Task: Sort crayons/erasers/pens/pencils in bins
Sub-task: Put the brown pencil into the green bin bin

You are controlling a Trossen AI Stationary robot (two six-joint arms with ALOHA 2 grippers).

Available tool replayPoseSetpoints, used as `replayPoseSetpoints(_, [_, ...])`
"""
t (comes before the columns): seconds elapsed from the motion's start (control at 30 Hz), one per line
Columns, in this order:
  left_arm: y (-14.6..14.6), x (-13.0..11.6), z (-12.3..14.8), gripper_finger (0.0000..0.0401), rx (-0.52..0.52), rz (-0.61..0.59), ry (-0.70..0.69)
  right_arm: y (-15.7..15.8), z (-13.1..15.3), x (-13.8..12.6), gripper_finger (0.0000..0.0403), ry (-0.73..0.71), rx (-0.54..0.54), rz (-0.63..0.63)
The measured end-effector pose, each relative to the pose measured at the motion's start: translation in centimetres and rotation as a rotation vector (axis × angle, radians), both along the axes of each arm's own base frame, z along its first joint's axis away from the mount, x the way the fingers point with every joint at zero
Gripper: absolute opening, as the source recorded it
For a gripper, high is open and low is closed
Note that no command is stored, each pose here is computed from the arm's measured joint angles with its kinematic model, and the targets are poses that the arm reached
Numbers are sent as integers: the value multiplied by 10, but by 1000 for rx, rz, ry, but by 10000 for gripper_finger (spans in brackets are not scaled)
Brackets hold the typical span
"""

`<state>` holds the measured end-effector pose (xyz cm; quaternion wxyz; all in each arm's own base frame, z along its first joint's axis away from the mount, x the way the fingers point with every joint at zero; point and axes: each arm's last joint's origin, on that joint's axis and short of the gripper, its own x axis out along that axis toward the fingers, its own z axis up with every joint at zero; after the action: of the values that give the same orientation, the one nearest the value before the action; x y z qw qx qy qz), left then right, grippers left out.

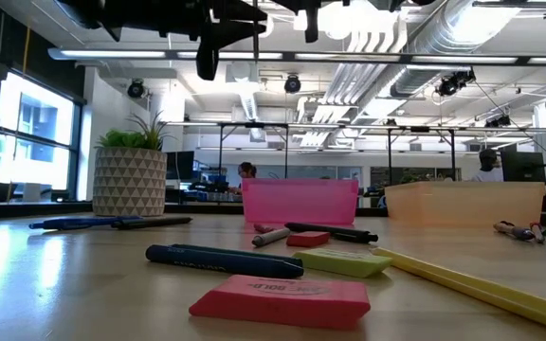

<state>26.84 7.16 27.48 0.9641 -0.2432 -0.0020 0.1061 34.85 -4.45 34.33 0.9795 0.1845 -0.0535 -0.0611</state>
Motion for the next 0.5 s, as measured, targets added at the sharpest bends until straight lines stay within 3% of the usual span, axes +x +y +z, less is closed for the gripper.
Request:
replayPoseSetpoints(0.17, [0,0,0,9,1,-8,1,0,-1,0,12,11,11,4])
replayPoseSetpoints(0.37, [0,0,-2,19,-13,-6,21,0,-3,0,16,41,-18,3])
replayPoseSetpoints(0.5, [-1,-2,-7,12,-40,4,76,0,-8,0,48,91,-49,1])
